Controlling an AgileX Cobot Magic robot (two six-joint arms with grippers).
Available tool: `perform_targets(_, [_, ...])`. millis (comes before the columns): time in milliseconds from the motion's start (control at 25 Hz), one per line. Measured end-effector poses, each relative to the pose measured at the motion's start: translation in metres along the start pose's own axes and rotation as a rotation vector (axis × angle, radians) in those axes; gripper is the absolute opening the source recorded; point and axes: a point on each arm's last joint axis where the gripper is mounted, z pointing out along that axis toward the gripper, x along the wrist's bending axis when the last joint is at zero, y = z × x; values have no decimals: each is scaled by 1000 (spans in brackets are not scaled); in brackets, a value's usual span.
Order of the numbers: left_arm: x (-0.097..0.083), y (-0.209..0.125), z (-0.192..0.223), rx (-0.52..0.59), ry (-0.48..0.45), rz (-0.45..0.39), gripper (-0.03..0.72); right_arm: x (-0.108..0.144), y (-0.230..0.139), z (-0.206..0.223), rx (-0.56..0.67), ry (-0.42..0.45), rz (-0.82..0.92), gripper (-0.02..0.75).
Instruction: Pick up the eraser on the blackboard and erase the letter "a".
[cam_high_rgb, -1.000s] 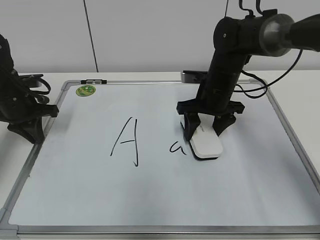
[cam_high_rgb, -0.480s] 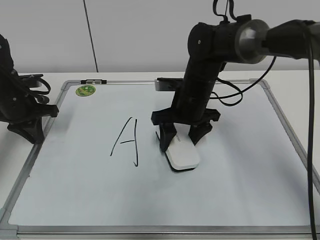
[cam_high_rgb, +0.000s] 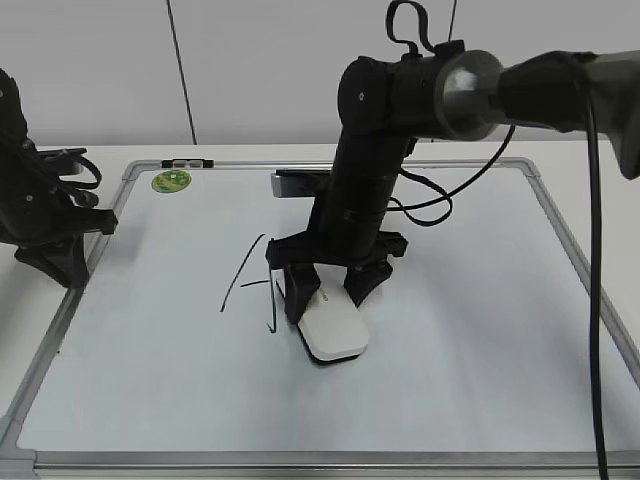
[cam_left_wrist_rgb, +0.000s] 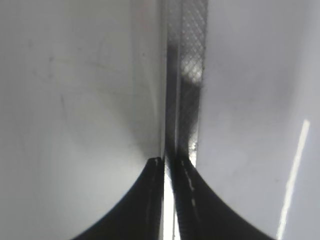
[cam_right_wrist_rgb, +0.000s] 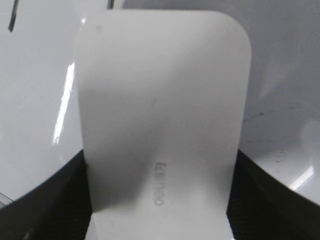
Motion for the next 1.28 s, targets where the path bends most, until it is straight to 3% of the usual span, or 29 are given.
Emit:
perform_targets(160, [0,0,0,0,0,0,55,-12,1,-4,-8,-5,25,525])
perform_targets(640, [0,0,0,0,0,0,55,-88,3,-29,-61,-5,188,525])
perform_targets(840, [0,0,0,0,0,0,55,-89,-4,-54,-108,-32,175,525])
perform_targets(1000, [0,0,0,0,0,0,55,-85,-16,-102,-201,-162,189,525])
perform_targets(1160, [0,0,0,0,0,0,55,-98,-21,-113,-219,-326,248,525])
perform_targets(1280, [0,0,0,0,0,0,55,-110,-23,-117,-224,-368,283,525])
